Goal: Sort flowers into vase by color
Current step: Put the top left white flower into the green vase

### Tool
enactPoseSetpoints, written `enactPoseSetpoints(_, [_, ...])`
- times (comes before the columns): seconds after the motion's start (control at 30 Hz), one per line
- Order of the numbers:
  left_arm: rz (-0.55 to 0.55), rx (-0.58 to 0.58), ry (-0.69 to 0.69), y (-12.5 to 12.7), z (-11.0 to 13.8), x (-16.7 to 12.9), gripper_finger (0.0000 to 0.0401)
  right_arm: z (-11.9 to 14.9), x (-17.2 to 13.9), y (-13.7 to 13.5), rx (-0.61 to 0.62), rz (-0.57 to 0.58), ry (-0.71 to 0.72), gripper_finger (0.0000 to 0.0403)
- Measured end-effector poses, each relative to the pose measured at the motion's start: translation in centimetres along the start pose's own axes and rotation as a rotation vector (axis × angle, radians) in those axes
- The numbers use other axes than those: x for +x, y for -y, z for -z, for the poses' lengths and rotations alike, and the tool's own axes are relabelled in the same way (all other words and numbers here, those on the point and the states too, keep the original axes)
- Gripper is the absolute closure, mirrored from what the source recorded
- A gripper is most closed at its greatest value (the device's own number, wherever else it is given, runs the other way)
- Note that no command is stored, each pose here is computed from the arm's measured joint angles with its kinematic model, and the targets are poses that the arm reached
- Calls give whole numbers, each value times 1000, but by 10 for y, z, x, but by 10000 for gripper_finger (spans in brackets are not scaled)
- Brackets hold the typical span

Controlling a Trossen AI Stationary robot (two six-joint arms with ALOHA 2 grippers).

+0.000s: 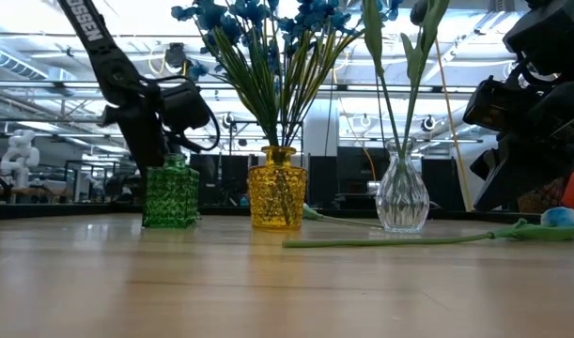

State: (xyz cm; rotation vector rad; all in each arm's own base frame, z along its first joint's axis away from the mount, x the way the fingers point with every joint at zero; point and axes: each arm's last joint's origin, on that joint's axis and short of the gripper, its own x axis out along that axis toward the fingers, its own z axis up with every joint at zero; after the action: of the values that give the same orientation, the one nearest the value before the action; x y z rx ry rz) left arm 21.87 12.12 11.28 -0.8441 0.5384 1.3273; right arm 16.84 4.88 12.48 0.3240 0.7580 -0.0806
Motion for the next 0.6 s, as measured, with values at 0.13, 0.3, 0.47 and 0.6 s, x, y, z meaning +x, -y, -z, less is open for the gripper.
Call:
enactPoseSetpoints(0.13, [19,-18,29,4,1,7,222,0,0,0,0,0,0,403])
enactPoseSetpoints(0.3, [14,-20,42,3,-2,12,228,0,0,0,-1,0,0,403])
enactPoseSetpoints(0.47, [-9,60,53,0,-5,15,274,0,0,0,-5,0,0,403])
enactPoseSetpoints(0.6, [-16,100,51,-1,-6,15,329,0,0,0,-5,0,0,403])
